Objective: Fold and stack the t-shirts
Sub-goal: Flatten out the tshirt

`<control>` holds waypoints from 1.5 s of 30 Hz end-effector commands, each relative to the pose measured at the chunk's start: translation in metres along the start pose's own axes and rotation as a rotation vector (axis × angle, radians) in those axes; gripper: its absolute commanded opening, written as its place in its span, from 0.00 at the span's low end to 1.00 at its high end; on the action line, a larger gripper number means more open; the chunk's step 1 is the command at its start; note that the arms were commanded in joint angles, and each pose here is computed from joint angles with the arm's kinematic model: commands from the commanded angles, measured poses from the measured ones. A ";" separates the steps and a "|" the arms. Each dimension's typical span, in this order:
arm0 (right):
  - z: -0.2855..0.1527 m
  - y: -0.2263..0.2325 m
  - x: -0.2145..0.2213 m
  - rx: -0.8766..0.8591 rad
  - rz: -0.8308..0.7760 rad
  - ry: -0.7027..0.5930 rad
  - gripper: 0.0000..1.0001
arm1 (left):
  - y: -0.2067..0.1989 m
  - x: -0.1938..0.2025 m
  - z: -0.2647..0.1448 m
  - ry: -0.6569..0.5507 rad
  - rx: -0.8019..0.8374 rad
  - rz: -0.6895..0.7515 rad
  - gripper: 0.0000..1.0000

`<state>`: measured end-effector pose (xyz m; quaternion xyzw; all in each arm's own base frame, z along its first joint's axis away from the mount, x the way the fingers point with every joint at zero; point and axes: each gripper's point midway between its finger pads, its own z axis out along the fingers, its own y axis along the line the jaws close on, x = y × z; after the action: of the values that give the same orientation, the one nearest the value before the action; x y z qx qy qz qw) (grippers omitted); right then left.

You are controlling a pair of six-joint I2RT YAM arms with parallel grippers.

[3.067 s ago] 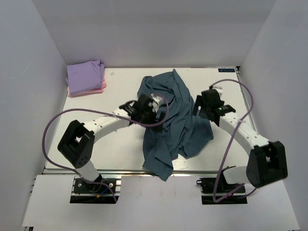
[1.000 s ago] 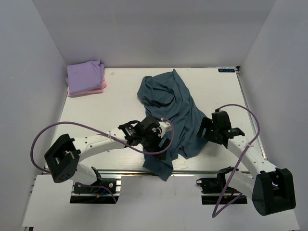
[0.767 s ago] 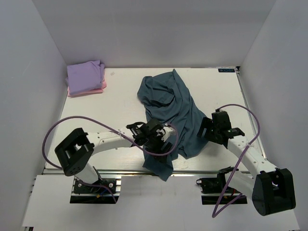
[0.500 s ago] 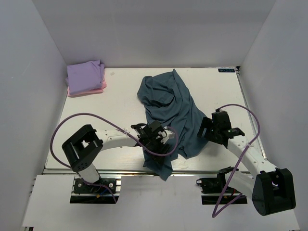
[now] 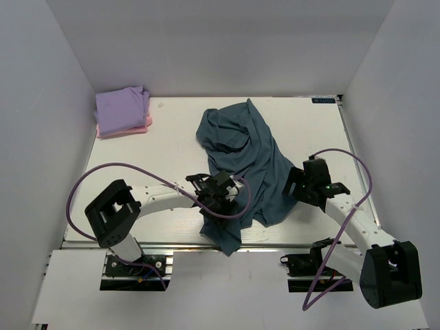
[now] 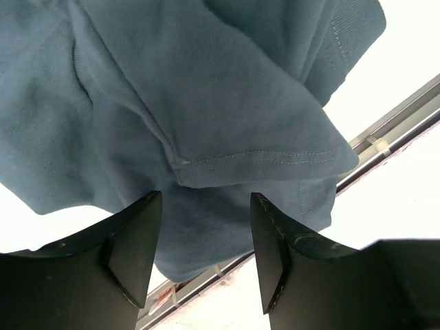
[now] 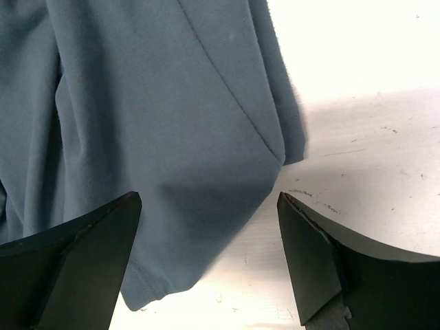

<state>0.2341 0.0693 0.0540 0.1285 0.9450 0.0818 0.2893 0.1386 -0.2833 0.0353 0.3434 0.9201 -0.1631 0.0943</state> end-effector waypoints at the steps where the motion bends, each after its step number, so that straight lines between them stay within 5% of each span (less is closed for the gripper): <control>1: -0.003 0.003 -0.007 -0.013 -0.003 -0.036 0.86 | -0.004 -0.008 -0.013 -0.054 0.008 0.005 0.64; 9: -0.004 0.003 -0.008 -0.015 -0.003 -0.044 0.86 | -0.025 -0.016 0.003 -0.069 0.136 0.019 0.58; 16: -0.006 0.000 -0.007 -0.008 0.000 -0.048 0.86 | -0.030 -0.026 0.003 -0.094 0.154 0.035 0.37; 18: -0.005 0.000 -0.007 -0.005 -0.001 -0.053 0.86 | -0.031 -0.027 0.004 -0.091 0.154 0.034 0.21; 23: -0.005 -0.001 -0.004 -0.007 -0.003 -0.045 0.86 | -0.028 -0.021 0.011 -0.059 0.144 0.027 0.00; 29: -0.007 -0.003 0.002 -0.001 -0.007 -0.022 0.86 | -0.021 -0.036 -0.004 -0.148 0.085 0.000 0.00; 38: -0.006 -0.001 0.025 -0.056 -0.002 0.036 0.86 | 0.010 -0.073 -0.074 -0.472 -0.076 -0.063 0.00; 43: -0.003 0.002 0.026 -0.065 -0.004 0.046 0.87 | 0.003 -0.070 -0.071 -0.438 -0.036 -0.019 0.00; 45: -0.002 0.002 0.028 -0.065 -0.004 0.050 0.90 | 0.002 -0.063 -0.060 -0.368 -0.033 -0.010 0.53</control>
<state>0.2086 0.0740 0.0407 0.1195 0.9505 0.1037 0.2675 0.1875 -0.2989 0.1181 0.2886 0.8852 -0.2182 0.2925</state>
